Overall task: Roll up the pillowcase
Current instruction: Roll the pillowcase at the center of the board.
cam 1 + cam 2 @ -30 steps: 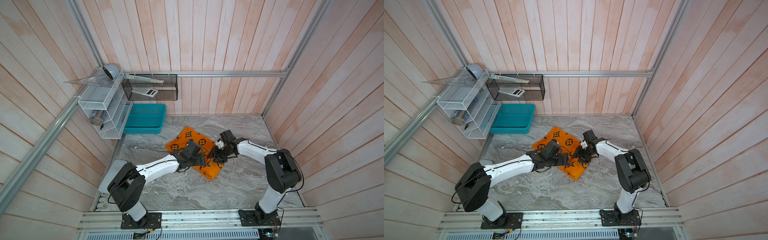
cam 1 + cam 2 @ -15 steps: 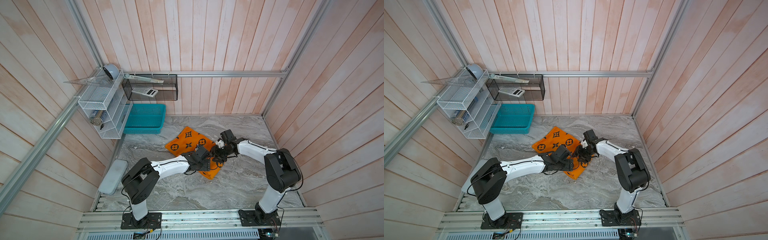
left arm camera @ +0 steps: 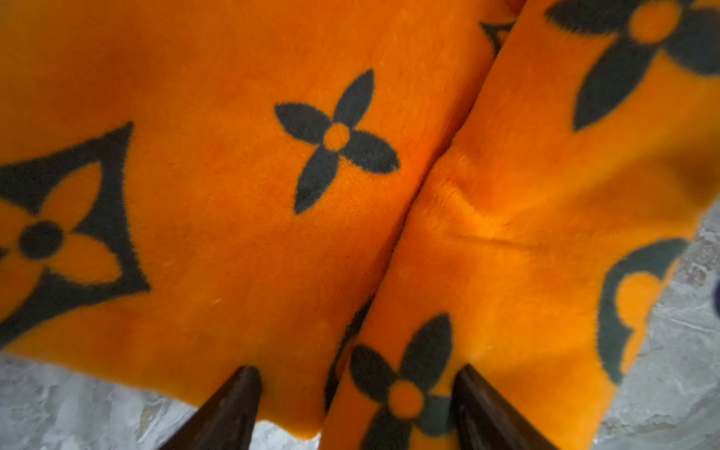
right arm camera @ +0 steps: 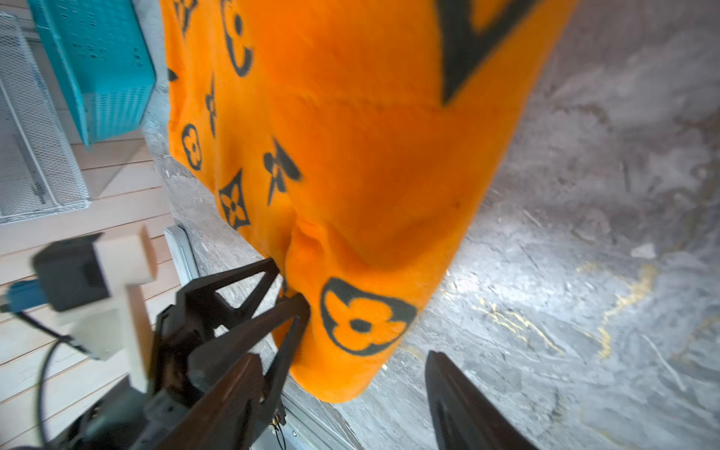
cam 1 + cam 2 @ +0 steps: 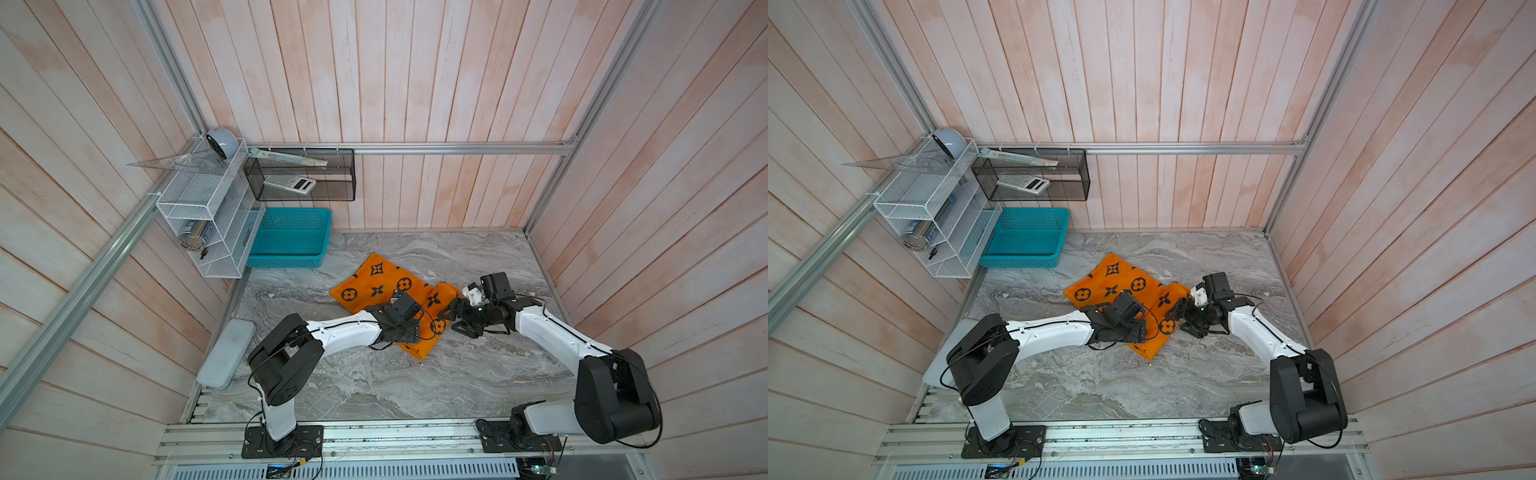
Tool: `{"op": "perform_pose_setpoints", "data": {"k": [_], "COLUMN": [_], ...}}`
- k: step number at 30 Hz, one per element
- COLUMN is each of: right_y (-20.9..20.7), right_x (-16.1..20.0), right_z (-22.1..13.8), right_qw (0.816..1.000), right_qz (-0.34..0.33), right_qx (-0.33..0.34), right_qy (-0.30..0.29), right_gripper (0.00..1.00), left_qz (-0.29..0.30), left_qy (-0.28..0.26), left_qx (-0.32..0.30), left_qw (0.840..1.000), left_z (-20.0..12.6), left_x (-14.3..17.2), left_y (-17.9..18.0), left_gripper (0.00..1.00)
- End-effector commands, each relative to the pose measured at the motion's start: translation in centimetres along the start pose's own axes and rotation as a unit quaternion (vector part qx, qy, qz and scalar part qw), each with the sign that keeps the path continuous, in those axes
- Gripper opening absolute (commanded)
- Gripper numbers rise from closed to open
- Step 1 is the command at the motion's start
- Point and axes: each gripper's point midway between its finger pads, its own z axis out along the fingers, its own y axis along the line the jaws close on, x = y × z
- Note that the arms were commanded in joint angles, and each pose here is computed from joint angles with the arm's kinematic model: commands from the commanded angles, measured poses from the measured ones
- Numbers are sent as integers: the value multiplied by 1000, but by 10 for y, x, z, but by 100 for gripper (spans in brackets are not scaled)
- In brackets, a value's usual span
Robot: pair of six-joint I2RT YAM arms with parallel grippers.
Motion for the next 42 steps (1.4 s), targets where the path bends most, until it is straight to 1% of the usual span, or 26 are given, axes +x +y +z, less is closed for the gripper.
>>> {"op": "perform_pose_setpoints", "data": {"k": [1, 6, 9, 13, 16, 17, 20, 21, 24, 25, 27, 30, 33, 37, 40, 42], "right_y": [-18, -25, -20, -18, -15, -15, -16, -17, -28, -33, -49, -71, -84, -90, -84, -74], "right_x": [13, 5, 0, -5, -8, -9, -11, -11, -5, -2, 6, 22, 41, 54, 53, 48], "right_z": [10, 28, 38, 43, 50, 52, 56, 58, 59, 58, 50, 33, 13, -9, -19, -22], "right_qw": [1000, 999, 999, 999, 999, 999, 999, 999, 998, 998, 996, 992, 988, 986, 987, 989], "right_qz": [15, 27, 33, 33, 37, 38, 41, 44, 50, 53, 64, 80, 65, 61, 53, 47], "right_qx": [10, 6, -15, -25, -34, -33, -30, -27, -2, 10, 45, 80, 119, 137, 136, 125], "right_qy": [17, 18, 22, 11, 13, 13, 14, 16, 30, 33, 35, 49, 74, 70, 61, 61], "right_gripper": [72, 72, 72, 72, 68, 63, 34, 24, 4, 0, 0, 0, 0, 0, 0, 0], "left_qz": [-6, -13, -13, -13, -13, -13, -13, -15, -27, -30, -36, -40, -44, -51, -52, -54], "left_qy": [16, 17, 18, 21, 24, 25, 23, 21, 12, 9, -1, -20, -36, -40, -35, -30], "left_qx": [-11, -3, -2, -2, 1, 1, 2, 1, 3, 4, 4, -3, -11, -20, -17, -23], "left_qw": [1000, 1000, 1000, 1000, 1000, 1000, 1000, 1000, 1000, 999, 999, 999, 998, 998, 998, 998], "left_z": [12, 11, 10, 12, 13, 13, 11, 9, 2, -2, -11, -26, -37, -38, -34, -26], "left_x": [10, 9, 11, 13, 13, 13, 11, 9, 1, -1, -7, -18, -27, -30, -27, -24], "left_y": [8, 6, 5, 6, 5, 5, 3, 4, 7, 8, 12, 21, 32, 45, 45, 49], "left_gripper": [81, 81, 81, 81, 81, 81, 82, 84, 89, 90, 93, 95, 96, 96, 96, 96]}}
